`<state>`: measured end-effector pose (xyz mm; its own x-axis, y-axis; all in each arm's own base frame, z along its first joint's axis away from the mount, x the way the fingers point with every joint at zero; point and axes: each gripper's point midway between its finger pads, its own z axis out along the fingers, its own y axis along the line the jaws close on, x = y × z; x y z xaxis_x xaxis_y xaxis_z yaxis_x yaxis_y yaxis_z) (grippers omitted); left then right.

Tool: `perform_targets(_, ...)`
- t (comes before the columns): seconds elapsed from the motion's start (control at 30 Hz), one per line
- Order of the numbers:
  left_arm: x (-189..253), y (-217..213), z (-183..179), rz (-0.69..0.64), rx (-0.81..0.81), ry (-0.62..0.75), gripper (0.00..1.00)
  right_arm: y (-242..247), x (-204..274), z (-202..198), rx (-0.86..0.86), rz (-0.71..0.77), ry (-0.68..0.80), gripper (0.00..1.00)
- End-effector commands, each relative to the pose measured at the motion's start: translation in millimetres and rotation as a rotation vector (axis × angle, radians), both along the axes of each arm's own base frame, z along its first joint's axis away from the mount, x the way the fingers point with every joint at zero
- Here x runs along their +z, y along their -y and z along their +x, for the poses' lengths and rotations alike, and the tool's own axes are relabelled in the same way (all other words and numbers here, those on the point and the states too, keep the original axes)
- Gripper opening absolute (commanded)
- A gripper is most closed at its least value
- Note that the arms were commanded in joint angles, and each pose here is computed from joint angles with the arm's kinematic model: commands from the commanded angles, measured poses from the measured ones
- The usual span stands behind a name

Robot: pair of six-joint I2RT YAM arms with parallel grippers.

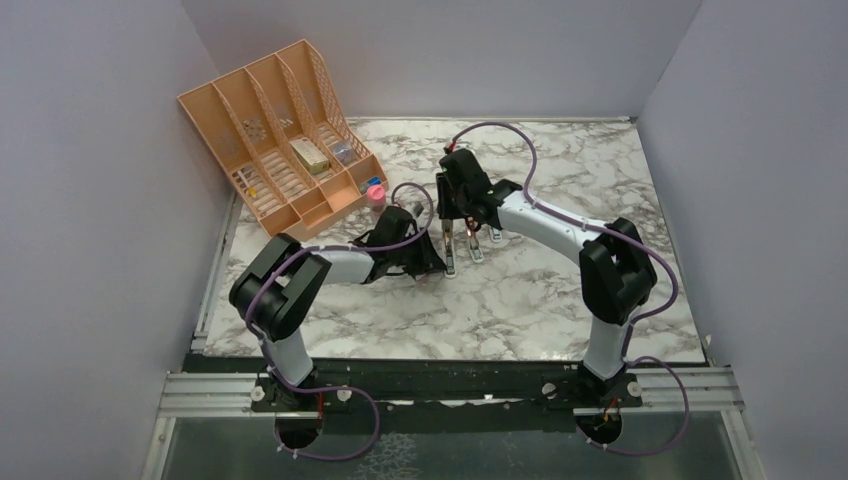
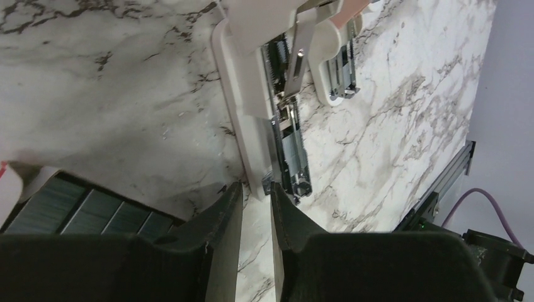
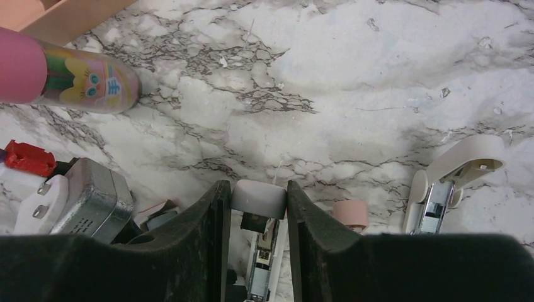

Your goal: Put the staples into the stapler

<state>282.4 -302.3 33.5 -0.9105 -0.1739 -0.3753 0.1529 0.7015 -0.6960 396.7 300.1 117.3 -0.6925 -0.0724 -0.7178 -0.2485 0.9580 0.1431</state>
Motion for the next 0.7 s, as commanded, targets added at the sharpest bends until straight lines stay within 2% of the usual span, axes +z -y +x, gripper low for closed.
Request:
perform_targets(0.0,11,17,5,-0.05,-0.047,0.035,0.23,-5,15,-5,0.009,0.058,0.012,0.32)
perform_targets(0.1,7,18,4,-0.046,-0.042,0.026,0.21,-4,14,-7,0.009,0.061,0.006,0.32)
perform_targets(0.27,-8,11,-2,-0.02,-0.015,-0.015,0.09,-3,14,-11,0.014,0.065,-0.003,0.31)
perform_targets(0.4,-20,4,-6,0.006,0.008,-0.039,0.04,-2,10,-20,0.031,0.067,-0.027,0.31)
perform_targets(0.67,-31,-1,-9,0.027,0.032,-0.069,0.01,-2,-1,-49,0.095,0.067,-0.158,0.3)
